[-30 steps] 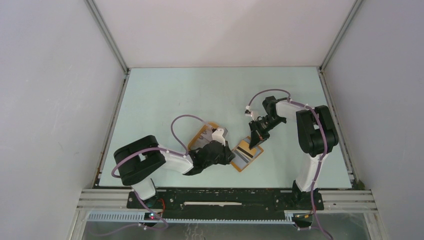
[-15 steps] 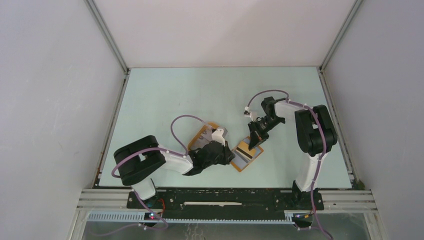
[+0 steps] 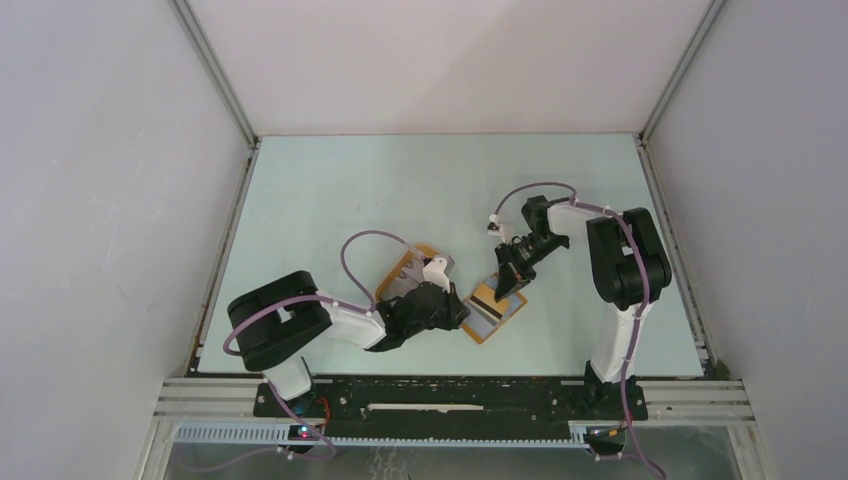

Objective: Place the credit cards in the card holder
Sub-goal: Insert the credit card into the card holder.

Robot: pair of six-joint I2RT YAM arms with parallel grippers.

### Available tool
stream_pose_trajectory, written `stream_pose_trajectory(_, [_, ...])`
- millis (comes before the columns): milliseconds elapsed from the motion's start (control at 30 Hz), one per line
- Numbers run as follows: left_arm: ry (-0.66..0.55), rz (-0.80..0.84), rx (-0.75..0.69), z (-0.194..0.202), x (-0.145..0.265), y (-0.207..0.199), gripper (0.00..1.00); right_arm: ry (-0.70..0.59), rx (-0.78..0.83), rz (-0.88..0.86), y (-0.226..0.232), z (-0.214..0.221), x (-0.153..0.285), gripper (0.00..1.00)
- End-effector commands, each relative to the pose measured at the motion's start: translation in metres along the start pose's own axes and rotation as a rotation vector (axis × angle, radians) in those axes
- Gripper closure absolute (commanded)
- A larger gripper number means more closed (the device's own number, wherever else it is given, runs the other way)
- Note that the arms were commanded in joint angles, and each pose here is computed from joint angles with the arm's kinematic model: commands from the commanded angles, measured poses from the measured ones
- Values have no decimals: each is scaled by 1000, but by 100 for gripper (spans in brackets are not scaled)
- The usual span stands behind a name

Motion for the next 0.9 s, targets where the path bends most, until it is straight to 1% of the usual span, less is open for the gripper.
stream_pose_trajectory(0, [18,-23,-6,6,4,8,91,0,-1,-4,-4,-4,-6,100])
stream_pose_trajectory(133, [18,-22,-6,6,4,8,91,-14,4,-3,-3,-5,-2,100])
stream_pose_trajectory(333, [16,-16,-7,4,5,7,91,7,-28,-20,-8,-1,-8,100])
stream_pose_trajectory(633, [12,-12,-10,3,7,6,90,2,-31,8,-11,2,-8,100])
stream_pose_trajectory(867, [6,-10,-10,1,8,6,89,18,-2,17,-6,1,-11,96])
Point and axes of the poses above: each gripper's point midway between its finger pads, its own x axis back along the fingers, its own y axis along the line the jaws close on, z = x × y, the point moved 8 cm from there along x, back along the fingers, and after that the axes turned 4 degrees about x, right-handed, at the moved point
